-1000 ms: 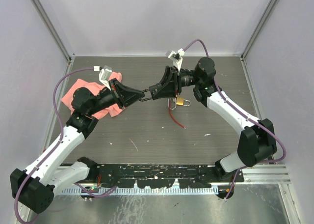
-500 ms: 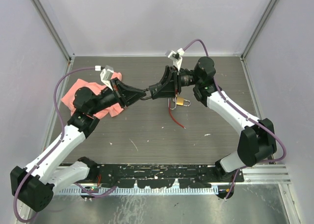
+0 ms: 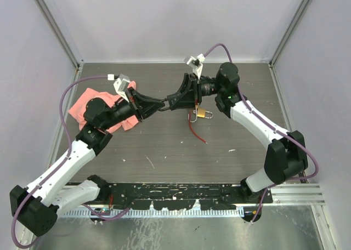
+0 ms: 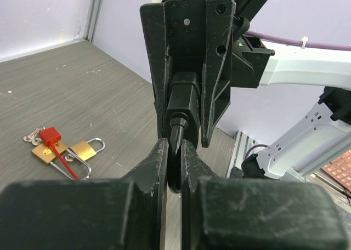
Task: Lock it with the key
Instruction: Lock the lock.
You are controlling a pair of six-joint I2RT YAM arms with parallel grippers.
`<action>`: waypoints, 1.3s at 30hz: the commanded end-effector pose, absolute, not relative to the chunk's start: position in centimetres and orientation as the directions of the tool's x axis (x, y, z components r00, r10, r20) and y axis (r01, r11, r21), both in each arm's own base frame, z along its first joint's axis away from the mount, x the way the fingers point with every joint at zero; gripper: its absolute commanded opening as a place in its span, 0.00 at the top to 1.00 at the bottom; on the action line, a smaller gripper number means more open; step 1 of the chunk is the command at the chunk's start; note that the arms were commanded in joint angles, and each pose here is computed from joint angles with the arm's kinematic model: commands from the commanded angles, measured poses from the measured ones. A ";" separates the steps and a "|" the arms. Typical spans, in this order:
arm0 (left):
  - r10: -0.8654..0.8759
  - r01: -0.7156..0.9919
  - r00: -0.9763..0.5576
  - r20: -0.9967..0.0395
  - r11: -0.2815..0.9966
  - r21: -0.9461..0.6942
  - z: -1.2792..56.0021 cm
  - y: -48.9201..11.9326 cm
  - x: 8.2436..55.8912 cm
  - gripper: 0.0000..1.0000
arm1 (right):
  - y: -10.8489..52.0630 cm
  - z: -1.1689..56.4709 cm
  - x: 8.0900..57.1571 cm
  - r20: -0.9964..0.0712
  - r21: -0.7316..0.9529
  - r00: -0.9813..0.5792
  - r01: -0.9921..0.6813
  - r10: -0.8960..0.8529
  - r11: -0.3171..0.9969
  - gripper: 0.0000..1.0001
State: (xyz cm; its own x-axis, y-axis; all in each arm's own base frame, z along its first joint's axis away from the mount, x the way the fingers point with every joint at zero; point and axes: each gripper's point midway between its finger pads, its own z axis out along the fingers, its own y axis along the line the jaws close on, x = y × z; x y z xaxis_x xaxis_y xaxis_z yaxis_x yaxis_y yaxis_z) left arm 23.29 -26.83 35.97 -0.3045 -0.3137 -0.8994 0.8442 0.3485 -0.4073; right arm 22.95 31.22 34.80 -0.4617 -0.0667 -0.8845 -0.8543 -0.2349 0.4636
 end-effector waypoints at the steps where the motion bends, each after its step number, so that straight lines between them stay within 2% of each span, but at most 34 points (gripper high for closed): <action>1: -0.339 0.841 -0.308 -0.889 0.340 -0.421 35.9 -26.9 23.2 0.88 | 31.4 38.0 22.3 -0.937 0.335 -0.348 -0.909 0.011 -0.249 0.99; 6: -0.377 0.807 -0.308 -0.873 0.383 -0.450 35.5 -25.6 23.3 0.59 | 30.8 37.4 22.5 -0.937 0.338 -0.350 -0.911 0.012 -0.235 0.99; 12: -0.396 0.768 -0.274 -0.876 0.459 -0.447 35.5 -23.7 23.3 0.41 | 30.5 36.5 23.4 -0.938 0.342 -0.348 -0.918 -0.010 -0.201 0.99; 19: -0.348 0.735 -0.232 -0.908 0.549 -0.398 34.7 -21.7 22.5 0.39 | 29.8 33.4 25.3 -0.957 0.274 -0.266 -0.960 -0.118 -0.051 0.99; 23: -0.304 0.710 -0.235 -0.923 0.595 -0.377 33.2 -20.8 22.1 0.42 | 28.7 29.3 26.4 -0.930 0.174 -0.187 -0.982 -0.316 0.071 0.99; 26: -0.281 0.684 -0.235 -0.930 0.632 -0.364 32.2 -19.8 21.6 0.42 | 27.3 24.2 26.4 -0.827 0.101 -0.172 -0.982 -0.535 0.160 0.99; 30: -0.239 0.653 -0.243 -0.940 0.676 -0.341 30.7 -18.4 20.7 0.41 | 25.6 18.7 24.8 -0.673 0.060 -0.189 -0.978 -0.715 0.202 0.99; 39: -0.112 0.616 -0.270 -0.956 0.744 -0.261 28.4 -16.0 18.9 0.40 | 24.6 11.9 24.0 -0.478 0.000 -0.196 -0.975 -0.856 0.223 0.99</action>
State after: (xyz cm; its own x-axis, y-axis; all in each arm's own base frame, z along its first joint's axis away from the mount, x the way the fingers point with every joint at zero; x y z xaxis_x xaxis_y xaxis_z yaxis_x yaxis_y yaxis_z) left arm 19.29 -17.43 28.89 -0.2818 -0.1847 -0.9415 0.6372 0.6977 -0.3276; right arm 22.45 24.79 12.06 -0.2677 -0.8225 -0.5018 -0.9635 0.2258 0.1439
